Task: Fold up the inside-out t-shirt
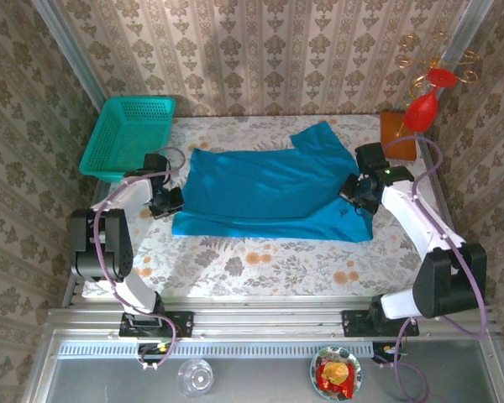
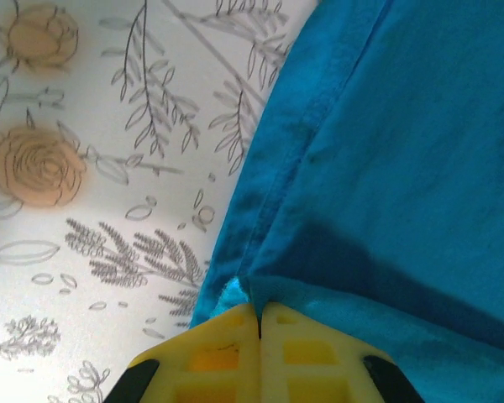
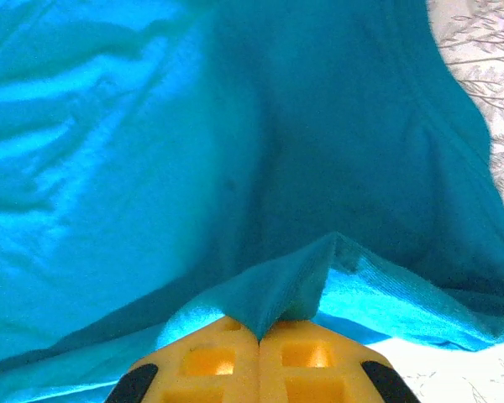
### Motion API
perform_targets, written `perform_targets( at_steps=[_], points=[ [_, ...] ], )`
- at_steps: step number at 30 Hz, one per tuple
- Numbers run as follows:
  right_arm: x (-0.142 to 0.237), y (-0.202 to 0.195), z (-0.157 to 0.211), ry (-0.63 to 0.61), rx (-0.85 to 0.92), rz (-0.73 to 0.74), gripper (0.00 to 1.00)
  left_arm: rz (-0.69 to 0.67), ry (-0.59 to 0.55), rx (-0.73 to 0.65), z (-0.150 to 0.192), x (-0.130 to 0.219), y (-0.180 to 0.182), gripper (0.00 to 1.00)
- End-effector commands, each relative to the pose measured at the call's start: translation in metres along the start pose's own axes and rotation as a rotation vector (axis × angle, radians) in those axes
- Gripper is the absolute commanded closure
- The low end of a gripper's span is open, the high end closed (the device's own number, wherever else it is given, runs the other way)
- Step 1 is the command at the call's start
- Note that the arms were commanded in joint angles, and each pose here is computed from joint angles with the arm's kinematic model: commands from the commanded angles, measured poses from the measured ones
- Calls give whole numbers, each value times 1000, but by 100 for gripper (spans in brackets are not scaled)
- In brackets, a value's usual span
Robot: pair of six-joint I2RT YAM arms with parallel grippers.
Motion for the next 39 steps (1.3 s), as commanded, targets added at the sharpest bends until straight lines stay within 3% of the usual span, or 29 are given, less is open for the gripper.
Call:
perform_targets(
  at_steps=[1,5,15,17,18,21,23,25,31,39],
  points=[
    [-7,19,-4,42,85,-71,100,20,-37,-27,-15,0,-3,100],
    [-20,33,-11,63,126,-106,100,29,-35,-27,-18,-4,-5,100],
    [-58,29,-51,22,164,104,100,5,-32,-39,-20,-8,-1,98],
    [-63,26,-55,19,156,131,99,5,-26,-40,-21,-9,-1,94],
    [-63,24,-56,23,151,143,90,8,-26,-41,-21,-9,-2,91],
    [-59,21,-55,21,148,157,82,19,-48,-43,-23,-2,-4,83],
    [-51,15,-54,3,144,175,64,22,-74,-49,-26,8,-6,78],
    [-42,10,-51,-8,147,179,56,16,-88,-54,-25,18,-5,75],
    [-30,-11,-25,41,156,154,48,-28,-36,-46,1,32,3,75],
    [-36,-64,9,119,91,170,45,-43,113,11,61,4,17,73]
  ],
)
Point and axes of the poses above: each hand's point on the last joint's axis, 136 mm out from that joint toward the fingers, its own x axis back along the fingers, its own y axis along the line the jaws close on, z = x × y, the point moved 3 cm from there along x, back along the fingers, and after that the axes turned 9 degrees about -x, right-handed, at the moved point
